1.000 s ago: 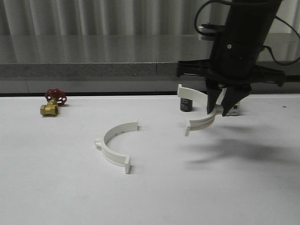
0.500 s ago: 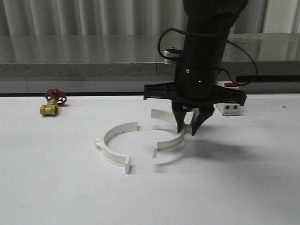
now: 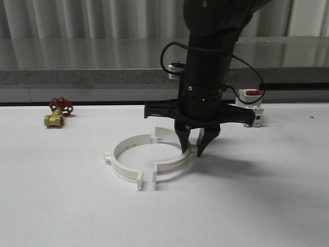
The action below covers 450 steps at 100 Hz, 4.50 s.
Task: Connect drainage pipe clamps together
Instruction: 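Carry the held clamp half toward the first half and lower it, then press the held half's ends against the first half's ends to close the ring, then open the right gripper and raise it away from the ring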
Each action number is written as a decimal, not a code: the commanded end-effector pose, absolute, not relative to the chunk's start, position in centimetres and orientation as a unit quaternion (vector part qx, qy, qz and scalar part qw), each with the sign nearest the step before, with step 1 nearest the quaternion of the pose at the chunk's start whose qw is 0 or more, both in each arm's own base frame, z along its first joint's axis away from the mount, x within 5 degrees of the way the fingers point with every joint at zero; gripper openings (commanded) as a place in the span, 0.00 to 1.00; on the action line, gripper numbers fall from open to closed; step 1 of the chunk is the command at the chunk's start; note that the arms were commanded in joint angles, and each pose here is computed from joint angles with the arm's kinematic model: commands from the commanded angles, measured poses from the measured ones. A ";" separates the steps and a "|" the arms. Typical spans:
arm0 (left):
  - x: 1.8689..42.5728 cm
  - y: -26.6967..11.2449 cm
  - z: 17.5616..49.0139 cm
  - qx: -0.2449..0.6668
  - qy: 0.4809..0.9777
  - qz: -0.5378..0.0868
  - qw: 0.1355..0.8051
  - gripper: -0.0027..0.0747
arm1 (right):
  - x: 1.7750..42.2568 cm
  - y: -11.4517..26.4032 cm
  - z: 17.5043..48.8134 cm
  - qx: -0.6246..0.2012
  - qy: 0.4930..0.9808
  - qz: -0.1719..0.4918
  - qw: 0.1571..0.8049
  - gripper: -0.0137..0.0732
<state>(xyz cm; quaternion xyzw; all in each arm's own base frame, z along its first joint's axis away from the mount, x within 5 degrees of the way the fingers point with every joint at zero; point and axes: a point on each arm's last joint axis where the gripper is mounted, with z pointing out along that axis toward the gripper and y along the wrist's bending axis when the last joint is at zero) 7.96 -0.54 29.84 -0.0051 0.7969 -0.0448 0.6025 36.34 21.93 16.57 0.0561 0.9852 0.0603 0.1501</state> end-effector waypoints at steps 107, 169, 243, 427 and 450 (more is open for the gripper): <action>8.1 -0.5 31.5 -0.006 0.765 -0.048 0.643 0.01 | 36.3 23.2 20.1 0.052 0.972 0.099 0.205 0.27; 8.1 -0.5 31.5 -0.006 0.765 -0.048 0.643 0.01 | 36.3 23.2 20.1 0.059 0.972 0.100 0.204 0.27; 8.1 -0.5 31.5 -0.006 0.765 -0.048 0.643 0.01 | 36.5 23.4 20.2 0.059 0.968 0.115 0.217 0.69; 8.1 -0.5 31.5 -0.006 0.765 -0.048 0.643 0.01 | 16.8 2.2 32.2 0.010 0.893 0.004 0.450 0.68; 8.1 -0.5 31.5 -0.006 0.765 -0.048 0.643 0.01 | 11.2 0.5 31.5 0.027 0.883 -0.006 0.469 0.68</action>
